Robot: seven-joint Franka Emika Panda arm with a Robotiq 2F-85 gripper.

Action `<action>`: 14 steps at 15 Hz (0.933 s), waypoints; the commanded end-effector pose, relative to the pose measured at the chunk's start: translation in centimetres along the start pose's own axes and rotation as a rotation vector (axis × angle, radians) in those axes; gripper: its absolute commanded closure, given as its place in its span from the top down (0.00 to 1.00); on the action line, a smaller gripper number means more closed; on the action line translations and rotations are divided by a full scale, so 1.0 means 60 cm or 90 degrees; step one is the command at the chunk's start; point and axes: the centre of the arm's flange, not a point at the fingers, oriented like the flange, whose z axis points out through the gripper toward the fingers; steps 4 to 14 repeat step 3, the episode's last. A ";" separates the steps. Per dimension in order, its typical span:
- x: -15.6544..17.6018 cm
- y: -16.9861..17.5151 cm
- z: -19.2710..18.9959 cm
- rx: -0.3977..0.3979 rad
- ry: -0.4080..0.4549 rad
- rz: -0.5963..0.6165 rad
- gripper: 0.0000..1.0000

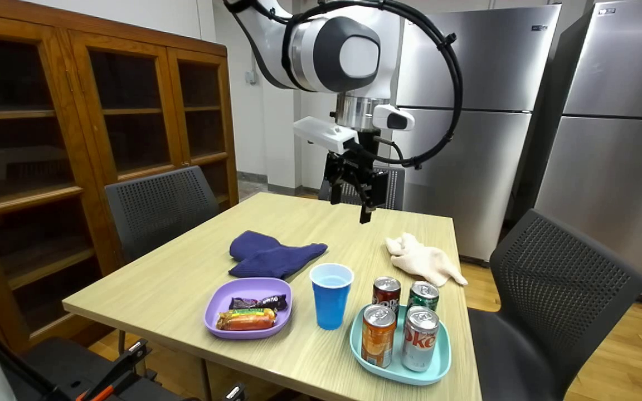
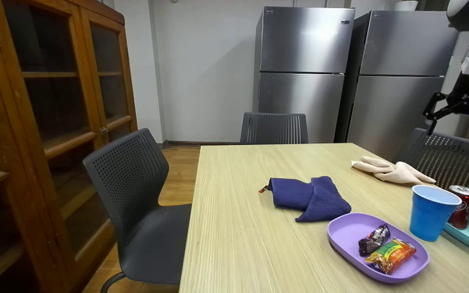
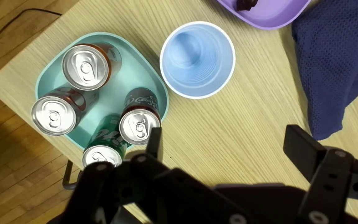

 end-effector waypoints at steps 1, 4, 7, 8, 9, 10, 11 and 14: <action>0.000 0.000 0.001 0.000 -0.001 0.000 1.00; -0.001 0.000 0.001 0.000 -0.001 -0.001 1.00; -0.001 0.000 0.001 0.000 -0.001 -0.001 1.00; -0.001 0.000 0.001 0.000 -0.001 -0.001 1.00; -0.001 0.000 0.001 0.000 -0.001 -0.001 1.00; -0.001 0.000 0.001 0.000 -0.001 -0.001 1.00; -0.001 0.000 0.001 0.000 -0.001 -0.001 1.00; -0.001 0.000 0.001 0.000 -0.001 -0.001 1.00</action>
